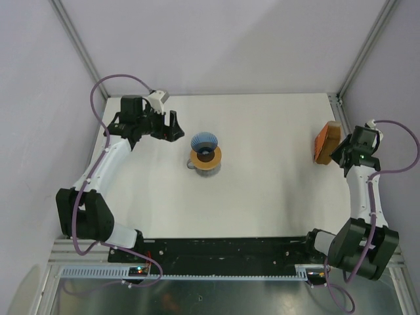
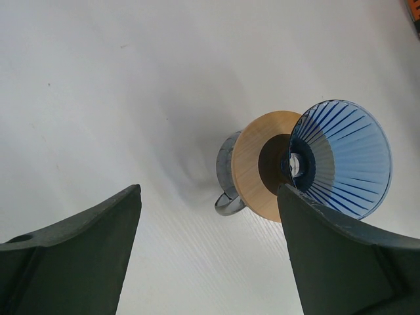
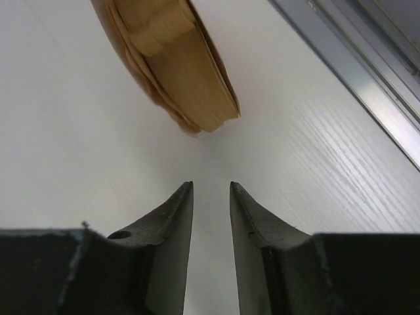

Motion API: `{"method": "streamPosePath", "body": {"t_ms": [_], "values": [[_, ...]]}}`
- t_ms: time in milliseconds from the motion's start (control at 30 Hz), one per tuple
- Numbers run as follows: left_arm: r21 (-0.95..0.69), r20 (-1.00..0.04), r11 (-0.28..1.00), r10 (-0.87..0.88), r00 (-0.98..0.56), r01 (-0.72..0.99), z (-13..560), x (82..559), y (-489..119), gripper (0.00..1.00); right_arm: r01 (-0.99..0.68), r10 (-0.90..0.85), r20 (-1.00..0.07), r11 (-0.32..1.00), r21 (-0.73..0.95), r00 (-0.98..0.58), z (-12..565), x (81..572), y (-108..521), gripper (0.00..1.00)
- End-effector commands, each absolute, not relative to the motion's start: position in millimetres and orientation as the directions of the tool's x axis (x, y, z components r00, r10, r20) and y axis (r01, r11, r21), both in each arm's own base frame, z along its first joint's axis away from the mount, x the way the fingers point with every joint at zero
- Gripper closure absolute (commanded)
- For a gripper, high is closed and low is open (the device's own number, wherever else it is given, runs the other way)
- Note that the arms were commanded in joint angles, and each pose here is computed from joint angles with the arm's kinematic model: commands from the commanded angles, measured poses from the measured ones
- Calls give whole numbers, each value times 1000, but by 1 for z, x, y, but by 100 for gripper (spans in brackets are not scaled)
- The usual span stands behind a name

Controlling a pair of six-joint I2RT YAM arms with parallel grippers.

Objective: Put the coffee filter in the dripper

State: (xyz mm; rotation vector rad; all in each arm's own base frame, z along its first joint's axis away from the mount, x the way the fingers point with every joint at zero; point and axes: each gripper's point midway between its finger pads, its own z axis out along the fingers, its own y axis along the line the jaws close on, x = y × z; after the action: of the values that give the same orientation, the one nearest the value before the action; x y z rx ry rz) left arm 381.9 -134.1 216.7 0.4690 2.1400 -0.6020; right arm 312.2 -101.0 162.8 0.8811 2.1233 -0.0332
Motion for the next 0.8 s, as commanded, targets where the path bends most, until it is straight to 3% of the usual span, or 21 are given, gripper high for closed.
{"method": "streamPosePath", "body": {"t_ms": [0,133,233,500,767], "values": [[-222,-844,798,130,-520,561,232,378,-135,12,501,529,-779,801,327,-337,183,349,-115,67],[-228,-841,798,128,-526,558,231,378,-134,12,386,479,-815,855,347,-327,191,374,-107,72],[-230,-837,800,128,-532,554,228,379,-134,12,334,414,-848,892,305,-330,192,389,-101,68],[-244,-825,803,123,-552,544,221,382,-134,12,338,345,-863,915,222,-368,182,406,-108,76],[-251,-819,804,120,-561,539,219,384,-135,12,313,301,-865,933,179,-402,178,414,-111,77]]}}
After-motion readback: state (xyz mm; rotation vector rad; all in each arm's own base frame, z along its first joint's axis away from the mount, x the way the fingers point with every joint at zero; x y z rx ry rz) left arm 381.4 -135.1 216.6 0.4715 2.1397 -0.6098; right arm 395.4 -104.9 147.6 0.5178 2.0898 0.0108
